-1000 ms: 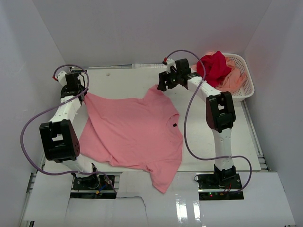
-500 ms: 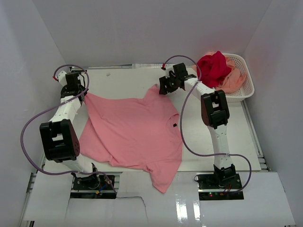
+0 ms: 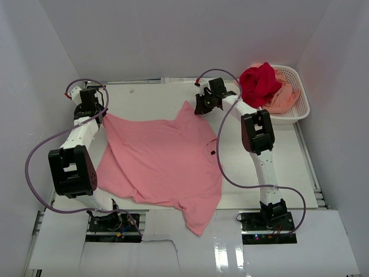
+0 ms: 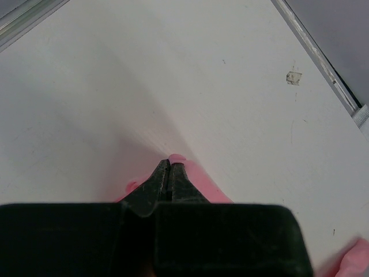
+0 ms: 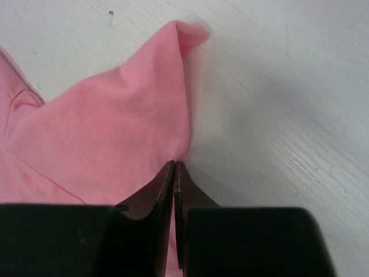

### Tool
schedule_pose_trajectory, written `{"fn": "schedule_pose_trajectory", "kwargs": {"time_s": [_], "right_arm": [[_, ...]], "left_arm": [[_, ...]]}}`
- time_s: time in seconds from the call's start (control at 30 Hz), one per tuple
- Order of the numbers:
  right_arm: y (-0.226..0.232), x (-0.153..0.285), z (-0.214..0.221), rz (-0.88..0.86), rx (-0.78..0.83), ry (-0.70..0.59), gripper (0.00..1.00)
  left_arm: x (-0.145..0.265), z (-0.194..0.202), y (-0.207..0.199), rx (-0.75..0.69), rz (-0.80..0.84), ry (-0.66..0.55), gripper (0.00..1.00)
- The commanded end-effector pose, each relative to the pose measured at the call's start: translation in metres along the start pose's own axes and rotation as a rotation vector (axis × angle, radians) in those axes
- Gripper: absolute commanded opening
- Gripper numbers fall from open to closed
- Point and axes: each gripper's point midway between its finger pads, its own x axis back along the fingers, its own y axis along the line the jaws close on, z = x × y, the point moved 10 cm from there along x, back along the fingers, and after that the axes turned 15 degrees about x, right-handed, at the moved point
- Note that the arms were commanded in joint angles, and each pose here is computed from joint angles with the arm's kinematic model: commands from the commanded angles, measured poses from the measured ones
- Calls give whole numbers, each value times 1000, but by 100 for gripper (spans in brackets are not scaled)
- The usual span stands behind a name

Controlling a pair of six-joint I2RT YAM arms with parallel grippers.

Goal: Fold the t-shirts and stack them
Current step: Grap the side of the flattened tshirt furthest away from the robot with both arms

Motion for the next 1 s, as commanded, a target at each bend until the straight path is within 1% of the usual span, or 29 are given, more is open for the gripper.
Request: {"fn": "schedule_pose_trajectory", "kwargs": {"time_s": [0.0,0.03,0.07,0.1,0.13,0.17,0.23,0.3,0.47,0.5,0.53,0.57,0.6,0.63,0.67,0.7,0.73,0.77,0.8,0.83,0.93,0.97], "right_arm": [[4,19,-3,64,-19,41,8],[3,25,-3,108,-15,48,8],[5,41,-14,156,2,27,8],[7,46,2,229,-20,80,8],[9,61,-12,269,1,31,8],[14,66,-11,265,8,31,8],[27,72,-11,208,24,24,8],[49,69,-11,120,44,57,8],[93,47,-8,-84,78,143,8],[100,44,-6,-157,69,136,8],[103,37,1,-207,48,154,8],[105,34,-2,-246,39,147,8],[109,33,2,-311,2,178,10],[108,22,12,-332,-22,223,16],[101,22,0,-305,-10,210,28],[99,21,1,-297,-19,225,31],[93,23,-2,-273,-18,209,37],[90,25,-4,-259,-23,194,39],[86,28,-13,-237,-31,146,42],[79,32,-16,-216,-43,129,49],[65,38,-28,-157,-69,99,61],[60,40,-32,-130,-72,90,61]], "left_arm": [[5,-8,-9,8,41,-10,0],[5,-8,-9,7,41,-8,0],[6,-7,-9,6,44,-2,0],[5,-7,-9,8,46,-2,0],[5,-6,-10,7,46,3,0],[5,-7,-10,7,48,3,0],[5,-6,-10,9,50,5,0],[3,-5,-11,7,50,14,0],[1,-3,-10,6,48,23,0],[2,-3,-10,6,49,24,0],[1,-3,-9,5,46,23,0],[1,-3,-10,4,47,24,0],[2,-4,-10,2,46,21,0],[2,-4,-10,1,47,20,0],[2,-4,-10,-1,48,21,0],[1,-4,-11,-1,48,21,0],[1,-4,-11,-1,49,22,0],[2,-5,-11,-1,50,21,0],[1,-4,-11,-1,48,23,0],[1,-4,-11,-3,48,25,0],[1,-4,-11,-3,48,23,0],[1,-4,-11,-3,48,23,0]]}}
